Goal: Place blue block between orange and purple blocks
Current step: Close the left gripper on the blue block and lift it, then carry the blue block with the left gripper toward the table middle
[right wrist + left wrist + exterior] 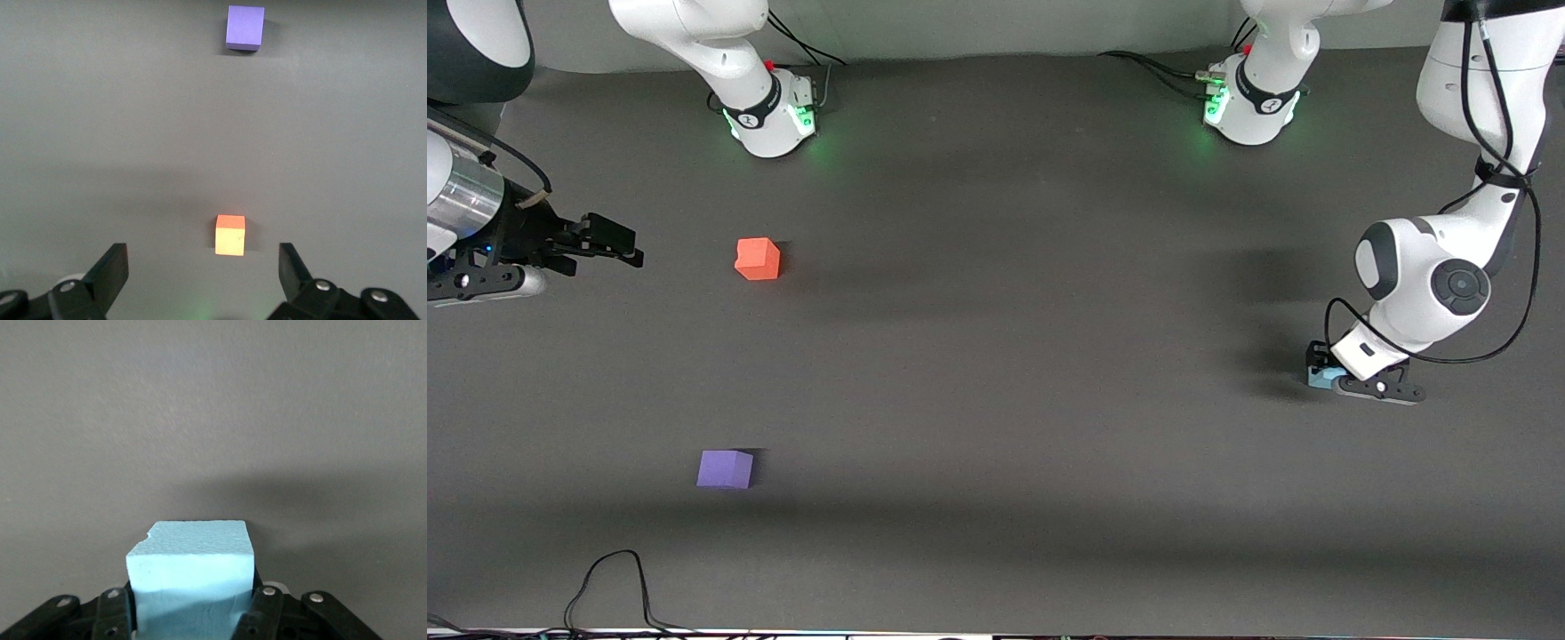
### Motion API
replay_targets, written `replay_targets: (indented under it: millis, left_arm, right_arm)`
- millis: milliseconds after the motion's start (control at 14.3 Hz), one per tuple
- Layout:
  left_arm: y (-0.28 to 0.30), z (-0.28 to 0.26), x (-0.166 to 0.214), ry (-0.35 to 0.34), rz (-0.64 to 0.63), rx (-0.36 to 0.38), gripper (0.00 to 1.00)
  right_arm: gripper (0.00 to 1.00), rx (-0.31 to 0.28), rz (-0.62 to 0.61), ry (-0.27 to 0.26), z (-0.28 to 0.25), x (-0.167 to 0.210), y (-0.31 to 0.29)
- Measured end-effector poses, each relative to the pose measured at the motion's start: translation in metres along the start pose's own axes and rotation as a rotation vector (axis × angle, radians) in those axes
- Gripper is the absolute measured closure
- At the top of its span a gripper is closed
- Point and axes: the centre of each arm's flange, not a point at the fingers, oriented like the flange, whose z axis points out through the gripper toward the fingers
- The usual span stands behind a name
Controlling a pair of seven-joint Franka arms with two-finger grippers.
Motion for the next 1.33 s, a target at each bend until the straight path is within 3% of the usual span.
replay_targets:
  millis: [140, 350, 560, 909, 1329]
  left_arm:
    - [-0.007, -0.034, 0.015, -0.056, -0.005, -0.011, 0.44]
    - [-0.011, -0.140, 0.044, -0.153, -0.052, -0.030, 0.44]
    - [0.045, -0.230, 0.068, -0.202, -0.127, -0.031, 0.47]
    - [0.260, -0.261, 0.081, -0.184, -0.276, 0.001, 0.47]
    - [0.508, -0.201, 0.057, -0.090, -0.353, -0.027, 0.47]
  right_arm:
    - [0.00, 0.000, 0.000, 0.000, 0.000, 0.000, 0.000]
    - [0.00, 0.000, 0.000, 0.001, 0.000, 0.000, 0.000]
    - [0.00, 0.000, -0.001, 0.001, 0.000, 0.000, 0.000]
    - [0.00, 0.000, -0.001, 0.001, 0.000, 0.000, -0.001]
    - [0.00, 0.000, -0.002, 0.000, 0.000, 0.000, -0.001]
